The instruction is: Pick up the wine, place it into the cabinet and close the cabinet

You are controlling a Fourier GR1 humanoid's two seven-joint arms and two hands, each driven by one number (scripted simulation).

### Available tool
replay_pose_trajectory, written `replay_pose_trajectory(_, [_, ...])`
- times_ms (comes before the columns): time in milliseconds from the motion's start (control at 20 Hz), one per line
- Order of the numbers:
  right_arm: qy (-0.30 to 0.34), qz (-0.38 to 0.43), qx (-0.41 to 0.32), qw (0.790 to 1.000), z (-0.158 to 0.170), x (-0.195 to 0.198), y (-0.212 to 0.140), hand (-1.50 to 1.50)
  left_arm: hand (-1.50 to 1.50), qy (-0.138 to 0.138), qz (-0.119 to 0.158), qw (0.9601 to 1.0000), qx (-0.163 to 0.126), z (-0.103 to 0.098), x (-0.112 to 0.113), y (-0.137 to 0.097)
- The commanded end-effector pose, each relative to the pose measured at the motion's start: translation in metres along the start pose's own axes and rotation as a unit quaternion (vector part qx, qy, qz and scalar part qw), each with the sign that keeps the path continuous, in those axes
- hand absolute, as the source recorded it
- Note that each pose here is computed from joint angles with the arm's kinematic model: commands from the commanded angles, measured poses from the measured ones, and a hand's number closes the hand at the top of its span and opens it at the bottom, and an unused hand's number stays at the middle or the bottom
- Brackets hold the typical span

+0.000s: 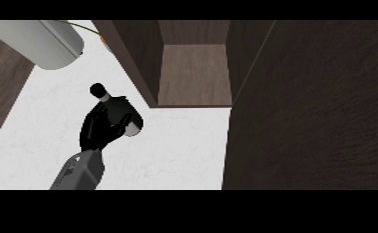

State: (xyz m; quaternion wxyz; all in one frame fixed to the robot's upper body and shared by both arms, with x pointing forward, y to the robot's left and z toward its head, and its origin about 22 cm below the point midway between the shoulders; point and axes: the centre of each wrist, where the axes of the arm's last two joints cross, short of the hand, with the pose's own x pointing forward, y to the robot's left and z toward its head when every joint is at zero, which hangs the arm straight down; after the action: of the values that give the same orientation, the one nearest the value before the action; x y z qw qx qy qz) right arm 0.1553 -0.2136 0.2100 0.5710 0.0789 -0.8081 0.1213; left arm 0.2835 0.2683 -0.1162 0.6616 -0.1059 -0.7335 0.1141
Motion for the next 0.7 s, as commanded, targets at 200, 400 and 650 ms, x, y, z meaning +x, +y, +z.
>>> replay_pose_trajectory(200, [-0.026, -0.020, 0.002, 0.999, 0.034, 0.014, 0.005, -1.50, 1.50, -0.010, -0.036, 0.9983, -0.045, 0.002, -0.002, 0.003])
replay_pose_trajectory(400, [-0.022, -0.020, -0.002, 1.000, 0.009, 0.012, -0.006, -1.50, 1.50, 0.006, -0.056, 0.9976, -0.039, 0.035, 0.015, 0.040])
replay_pose_trajectory(650, [-0.023, -0.010, 0.006, 1.000, 0.030, 0.014, -0.005, -1.50, 1.50, -0.029, -0.091, 0.9952, -0.023, 0.059, 0.033, 0.034])
